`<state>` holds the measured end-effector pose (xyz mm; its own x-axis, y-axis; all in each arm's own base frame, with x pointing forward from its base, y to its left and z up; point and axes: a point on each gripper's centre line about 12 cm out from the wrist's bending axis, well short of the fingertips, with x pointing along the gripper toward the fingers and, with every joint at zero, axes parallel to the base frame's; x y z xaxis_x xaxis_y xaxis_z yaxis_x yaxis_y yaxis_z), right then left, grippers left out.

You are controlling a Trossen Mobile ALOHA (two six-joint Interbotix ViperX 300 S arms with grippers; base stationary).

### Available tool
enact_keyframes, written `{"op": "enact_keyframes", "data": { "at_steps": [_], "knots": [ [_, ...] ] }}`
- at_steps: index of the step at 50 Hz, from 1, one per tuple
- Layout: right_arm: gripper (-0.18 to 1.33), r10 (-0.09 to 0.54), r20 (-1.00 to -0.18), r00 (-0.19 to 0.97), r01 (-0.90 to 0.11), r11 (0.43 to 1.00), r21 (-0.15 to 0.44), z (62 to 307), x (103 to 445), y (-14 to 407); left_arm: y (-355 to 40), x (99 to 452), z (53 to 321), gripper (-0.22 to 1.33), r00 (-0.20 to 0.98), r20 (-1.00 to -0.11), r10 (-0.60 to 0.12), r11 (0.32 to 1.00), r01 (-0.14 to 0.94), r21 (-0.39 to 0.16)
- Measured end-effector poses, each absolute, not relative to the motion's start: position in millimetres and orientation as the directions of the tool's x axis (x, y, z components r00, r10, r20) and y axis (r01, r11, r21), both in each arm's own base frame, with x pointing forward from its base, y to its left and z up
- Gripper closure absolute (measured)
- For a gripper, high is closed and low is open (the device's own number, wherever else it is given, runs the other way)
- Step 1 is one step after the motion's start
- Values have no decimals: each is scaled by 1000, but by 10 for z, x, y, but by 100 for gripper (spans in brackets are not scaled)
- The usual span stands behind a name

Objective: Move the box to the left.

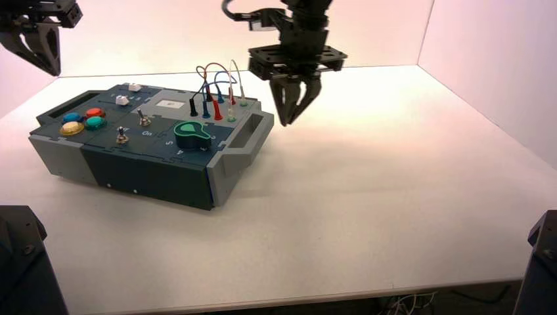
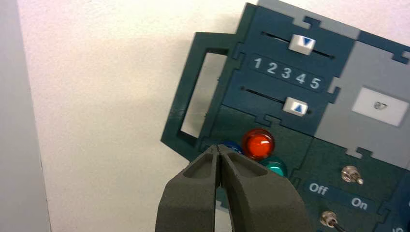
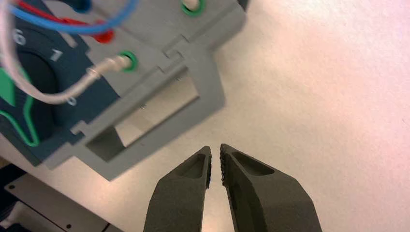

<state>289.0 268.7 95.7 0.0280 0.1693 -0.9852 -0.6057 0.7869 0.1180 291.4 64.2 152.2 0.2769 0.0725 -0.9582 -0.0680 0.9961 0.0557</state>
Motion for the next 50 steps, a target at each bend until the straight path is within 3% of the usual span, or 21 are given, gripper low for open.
{"op": "enact_keyframes", "data": {
  "at_steps": [22,50],
  "knots": [
    [93,142,-990,-18,-637,761,121,863,2936,2933,782,2847,1601,127,281,-955,90,992,-114,60],
    [93,190,-981,-43,-669,724,169,921,2905,3310,876,2755,1873,127,349,-929,124,986,-152,74]
  ]
}}
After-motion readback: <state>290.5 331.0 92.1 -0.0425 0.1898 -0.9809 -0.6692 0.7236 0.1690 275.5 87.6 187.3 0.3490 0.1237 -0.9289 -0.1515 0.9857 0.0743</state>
